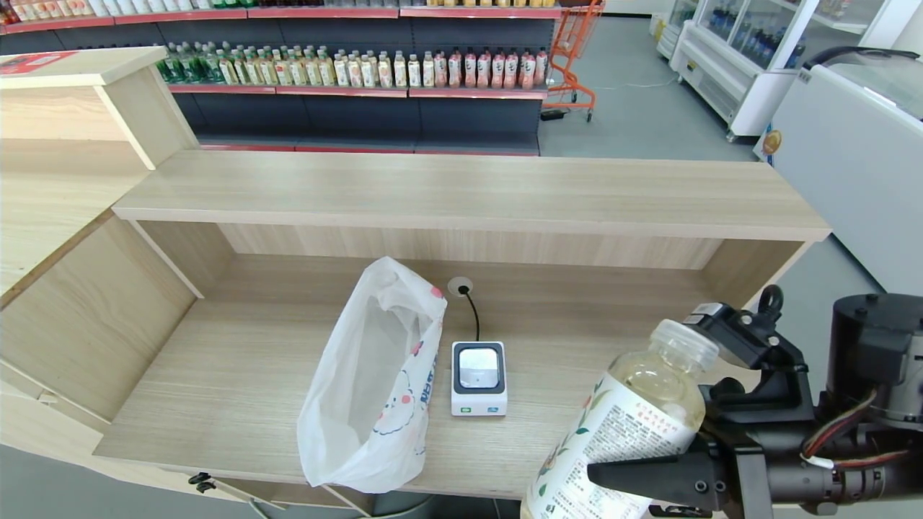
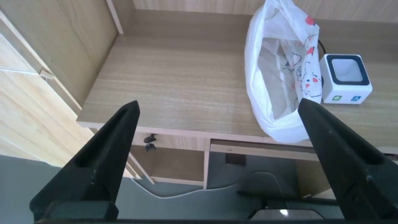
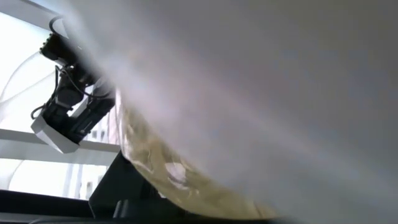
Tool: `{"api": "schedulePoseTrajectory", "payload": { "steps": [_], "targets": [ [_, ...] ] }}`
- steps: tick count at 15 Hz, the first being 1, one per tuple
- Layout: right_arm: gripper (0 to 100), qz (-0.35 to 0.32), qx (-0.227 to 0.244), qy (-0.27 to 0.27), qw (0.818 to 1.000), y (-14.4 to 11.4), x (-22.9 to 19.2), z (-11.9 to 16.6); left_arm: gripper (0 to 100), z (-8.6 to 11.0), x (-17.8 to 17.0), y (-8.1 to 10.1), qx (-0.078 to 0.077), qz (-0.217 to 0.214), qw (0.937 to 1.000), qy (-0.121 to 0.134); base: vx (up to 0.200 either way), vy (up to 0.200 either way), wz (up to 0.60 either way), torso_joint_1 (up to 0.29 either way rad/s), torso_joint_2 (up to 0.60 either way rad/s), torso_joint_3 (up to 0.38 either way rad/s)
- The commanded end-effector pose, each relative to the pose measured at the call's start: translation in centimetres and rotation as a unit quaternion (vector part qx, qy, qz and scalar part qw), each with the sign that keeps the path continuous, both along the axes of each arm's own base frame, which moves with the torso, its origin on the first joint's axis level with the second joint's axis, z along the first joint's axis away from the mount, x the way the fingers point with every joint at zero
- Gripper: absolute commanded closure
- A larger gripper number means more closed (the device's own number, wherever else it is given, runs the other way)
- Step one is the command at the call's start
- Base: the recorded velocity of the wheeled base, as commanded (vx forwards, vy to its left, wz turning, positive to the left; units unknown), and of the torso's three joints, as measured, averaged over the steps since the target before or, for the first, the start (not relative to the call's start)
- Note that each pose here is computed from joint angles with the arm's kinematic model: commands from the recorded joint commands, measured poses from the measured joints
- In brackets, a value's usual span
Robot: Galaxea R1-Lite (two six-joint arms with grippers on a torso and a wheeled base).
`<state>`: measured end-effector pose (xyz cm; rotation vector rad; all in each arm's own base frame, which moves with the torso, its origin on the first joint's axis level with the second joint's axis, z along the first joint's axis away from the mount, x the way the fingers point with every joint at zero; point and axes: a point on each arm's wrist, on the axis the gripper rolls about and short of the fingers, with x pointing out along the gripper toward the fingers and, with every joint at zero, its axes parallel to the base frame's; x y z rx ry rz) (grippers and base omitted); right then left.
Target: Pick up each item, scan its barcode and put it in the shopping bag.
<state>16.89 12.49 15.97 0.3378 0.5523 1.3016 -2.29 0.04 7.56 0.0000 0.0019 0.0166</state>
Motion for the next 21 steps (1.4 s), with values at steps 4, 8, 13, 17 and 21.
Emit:
{"api": "schedulePoseTrajectory", "payload": {
  "steps": [4,8,13,17,21],
  "targets": [
    [100,-0.010,-0.003,-0.005,1.000,-0.1,-0.1,0.0,0,0.0,0.0,0.0,0.000,0.000,1.0000,0.000,0.000,0.000,0.00,0.000,0.00,0.000],
    [100,-0.020,-0.007,-0.031,0.999,-0.2,-0.1,0.2,0,0.0,0.0,0.0,0.000,0.000,1.0000,0.000,0.000,0.000,0.00,0.000,0.00,0.000],
    [100,-0.227,-0.217,-0.313,0.896,-4.4,3.2,-0.5,0,0.0,0.0,0.0,0.000,0.000,1.0000,-0.001,0.000,0.000,0.00,0.000,0.00,0.000],
    [100,-0.218,-0.300,-0.452,0.811,-5.8,3.9,-1.2,0,0.0,0.0,0.0,0.000,0.000,1.0000,0.000,0.000,0.000,0.00,0.000,0.00,0.000],
    [100,-0.199,-0.321,-0.560,0.737,-5.8,4.1,-0.8,0,0.0,0.0,0.0,0.000,0.000,1.0000,0.000,0.000,0.000,0.00,0.000,0.00,0.000]
  ]
}}
